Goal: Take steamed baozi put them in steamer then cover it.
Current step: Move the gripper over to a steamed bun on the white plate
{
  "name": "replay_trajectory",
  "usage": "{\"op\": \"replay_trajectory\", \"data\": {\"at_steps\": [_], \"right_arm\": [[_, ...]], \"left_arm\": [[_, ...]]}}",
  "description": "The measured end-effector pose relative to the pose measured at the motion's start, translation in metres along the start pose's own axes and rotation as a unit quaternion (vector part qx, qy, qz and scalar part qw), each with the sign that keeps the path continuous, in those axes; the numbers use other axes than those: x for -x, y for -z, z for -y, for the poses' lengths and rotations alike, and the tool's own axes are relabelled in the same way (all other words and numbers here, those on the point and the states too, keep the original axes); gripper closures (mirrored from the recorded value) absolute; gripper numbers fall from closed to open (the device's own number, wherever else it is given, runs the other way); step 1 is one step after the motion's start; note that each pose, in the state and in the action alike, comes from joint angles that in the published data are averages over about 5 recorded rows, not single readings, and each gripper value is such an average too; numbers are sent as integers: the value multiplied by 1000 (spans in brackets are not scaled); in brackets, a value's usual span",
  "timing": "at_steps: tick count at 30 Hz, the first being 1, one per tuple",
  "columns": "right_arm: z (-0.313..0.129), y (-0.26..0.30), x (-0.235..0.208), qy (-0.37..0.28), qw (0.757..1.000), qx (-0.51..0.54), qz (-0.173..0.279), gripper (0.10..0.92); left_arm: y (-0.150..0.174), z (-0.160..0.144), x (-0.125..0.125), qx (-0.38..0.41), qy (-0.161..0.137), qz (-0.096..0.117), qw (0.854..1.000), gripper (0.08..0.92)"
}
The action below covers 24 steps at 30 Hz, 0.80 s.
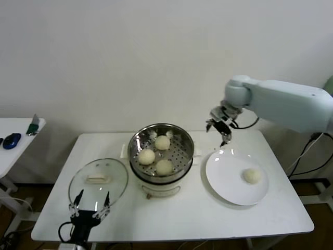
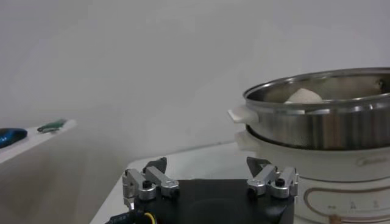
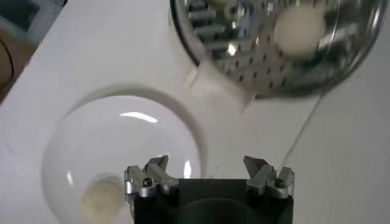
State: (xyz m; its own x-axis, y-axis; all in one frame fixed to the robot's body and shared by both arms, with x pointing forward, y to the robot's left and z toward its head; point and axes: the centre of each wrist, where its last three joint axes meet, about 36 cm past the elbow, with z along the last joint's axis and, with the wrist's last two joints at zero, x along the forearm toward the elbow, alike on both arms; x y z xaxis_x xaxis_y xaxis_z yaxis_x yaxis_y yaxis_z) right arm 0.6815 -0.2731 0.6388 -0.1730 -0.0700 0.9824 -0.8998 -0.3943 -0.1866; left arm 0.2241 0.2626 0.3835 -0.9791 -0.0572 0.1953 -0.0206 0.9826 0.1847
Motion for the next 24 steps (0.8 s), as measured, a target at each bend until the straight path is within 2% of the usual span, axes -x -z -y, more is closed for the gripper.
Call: {"op": "replay_trajectory", "data": {"at_steps": [9,24], "right_arm": [[-60,-71,61,43,991,123,-15,200],[-101,-121,132,73,980,182,-35,200]], "left_arm": [[0,-3,-1,1,3,-8,1000,177],[-2,-5,-1,5,11,-12,1000,177]]}}
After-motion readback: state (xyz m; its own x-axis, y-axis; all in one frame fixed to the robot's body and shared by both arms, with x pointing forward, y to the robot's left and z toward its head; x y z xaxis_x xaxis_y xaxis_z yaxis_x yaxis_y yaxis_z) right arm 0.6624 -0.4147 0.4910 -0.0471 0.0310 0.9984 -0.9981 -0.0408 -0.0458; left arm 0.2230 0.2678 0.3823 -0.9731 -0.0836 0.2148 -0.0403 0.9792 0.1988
